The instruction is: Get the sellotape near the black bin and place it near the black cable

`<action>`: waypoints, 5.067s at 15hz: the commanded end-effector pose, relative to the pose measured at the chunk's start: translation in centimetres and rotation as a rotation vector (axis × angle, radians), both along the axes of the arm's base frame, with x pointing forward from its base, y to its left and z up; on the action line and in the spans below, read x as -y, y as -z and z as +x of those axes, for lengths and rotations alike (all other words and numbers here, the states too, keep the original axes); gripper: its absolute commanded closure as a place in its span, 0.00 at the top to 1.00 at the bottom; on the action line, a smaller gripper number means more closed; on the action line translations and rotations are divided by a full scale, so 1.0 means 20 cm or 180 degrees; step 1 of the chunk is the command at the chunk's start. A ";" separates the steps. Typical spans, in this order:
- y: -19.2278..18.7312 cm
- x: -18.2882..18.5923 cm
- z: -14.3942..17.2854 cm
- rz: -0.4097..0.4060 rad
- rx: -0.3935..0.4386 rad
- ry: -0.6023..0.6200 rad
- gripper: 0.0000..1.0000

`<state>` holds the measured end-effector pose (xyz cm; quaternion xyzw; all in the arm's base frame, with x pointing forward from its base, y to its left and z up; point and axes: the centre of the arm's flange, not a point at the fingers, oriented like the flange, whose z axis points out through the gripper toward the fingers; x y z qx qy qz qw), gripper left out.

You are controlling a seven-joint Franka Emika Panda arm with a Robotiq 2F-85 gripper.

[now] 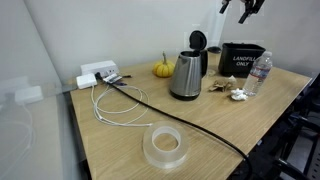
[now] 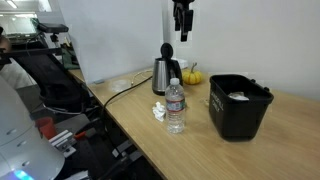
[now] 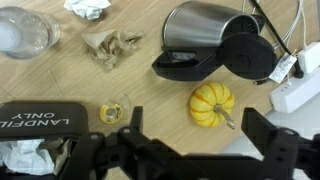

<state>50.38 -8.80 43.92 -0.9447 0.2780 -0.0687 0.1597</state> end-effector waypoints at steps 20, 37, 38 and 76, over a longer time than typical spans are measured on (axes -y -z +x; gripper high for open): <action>0.82 0.10 0.28 0.0018 -0.0521 0.1940 1.00; 1.03 0.07 0.48 -0.0244 -0.0545 0.3152 1.00; 1.05 0.07 0.49 -0.0273 -0.0534 0.3142 1.00; 1.11 0.09 0.46 -0.0042 -0.0494 0.2995 0.08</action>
